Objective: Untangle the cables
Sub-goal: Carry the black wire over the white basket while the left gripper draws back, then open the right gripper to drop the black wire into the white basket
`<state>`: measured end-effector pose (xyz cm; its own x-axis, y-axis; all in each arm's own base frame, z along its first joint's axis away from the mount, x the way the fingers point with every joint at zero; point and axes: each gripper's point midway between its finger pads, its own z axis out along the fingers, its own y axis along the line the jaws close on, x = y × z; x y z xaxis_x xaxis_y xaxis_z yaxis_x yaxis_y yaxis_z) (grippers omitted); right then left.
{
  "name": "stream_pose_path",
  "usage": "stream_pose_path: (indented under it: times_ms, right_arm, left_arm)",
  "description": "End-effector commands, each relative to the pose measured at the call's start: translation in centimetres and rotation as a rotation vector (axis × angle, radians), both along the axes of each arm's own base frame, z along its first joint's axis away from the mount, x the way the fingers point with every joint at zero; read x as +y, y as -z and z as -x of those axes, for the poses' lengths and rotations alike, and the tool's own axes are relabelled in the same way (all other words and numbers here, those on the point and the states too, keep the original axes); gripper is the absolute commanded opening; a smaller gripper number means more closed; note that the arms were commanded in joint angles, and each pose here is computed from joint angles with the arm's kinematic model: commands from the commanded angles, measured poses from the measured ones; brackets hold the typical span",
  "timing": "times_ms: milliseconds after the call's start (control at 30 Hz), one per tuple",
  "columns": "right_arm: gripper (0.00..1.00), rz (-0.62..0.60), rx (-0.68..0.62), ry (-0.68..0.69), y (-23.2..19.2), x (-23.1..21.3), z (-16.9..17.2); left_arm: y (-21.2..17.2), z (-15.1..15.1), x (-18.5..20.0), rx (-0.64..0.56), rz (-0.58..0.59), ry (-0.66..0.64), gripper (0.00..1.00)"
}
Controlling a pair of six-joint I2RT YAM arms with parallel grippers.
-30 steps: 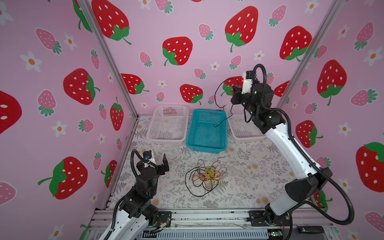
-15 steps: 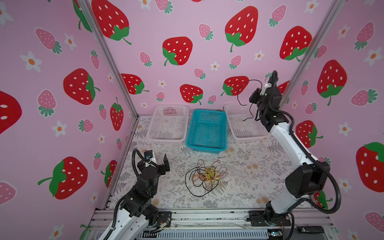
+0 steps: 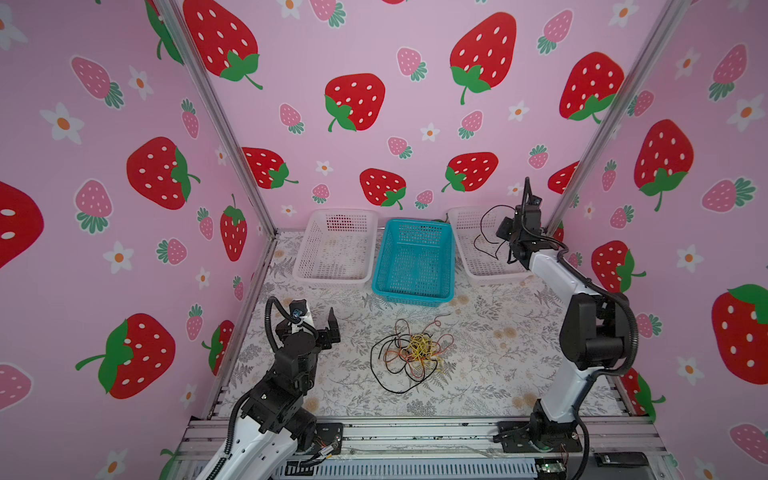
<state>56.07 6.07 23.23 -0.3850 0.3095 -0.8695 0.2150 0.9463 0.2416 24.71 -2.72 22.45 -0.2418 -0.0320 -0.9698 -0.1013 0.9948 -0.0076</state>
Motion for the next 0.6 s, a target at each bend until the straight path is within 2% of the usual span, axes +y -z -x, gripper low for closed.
stream_pose_path:
  times_ms: [0, 133, 200, 400, 567]
  right_arm:
    - [0.17, -0.034, 0.039, 0.006, 0.0, 0.2, 0.1]
    - [0.34, -0.051, 0.047, -0.039, -0.3, 1.0, 0.2]
    - [0.39, -0.06, 0.066, -0.052, -0.2, 1.3, 0.3]
    - [0.47, -0.101, 0.051, -0.106, -1.8, 2.6, 2.2]
    - [0.59, -0.143, -0.018, -0.268, -5.1, 7.5, 6.7]
  left_arm:
    - [0.1, -0.2, -0.2, -0.009, -0.004, 0.006, 0.99]
    - [0.1, -0.2, -0.2, -0.011, -0.002, 0.008, 0.99]
    - [0.1, -0.2, -0.2, -0.012, -0.003, 0.007, 0.99]
    - [0.3, -0.2, -0.5, -0.002, 0.0, 0.025, 0.99]
    - [0.4, -0.2, -1.1, 0.009, 0.008, 0.055, 0.99]
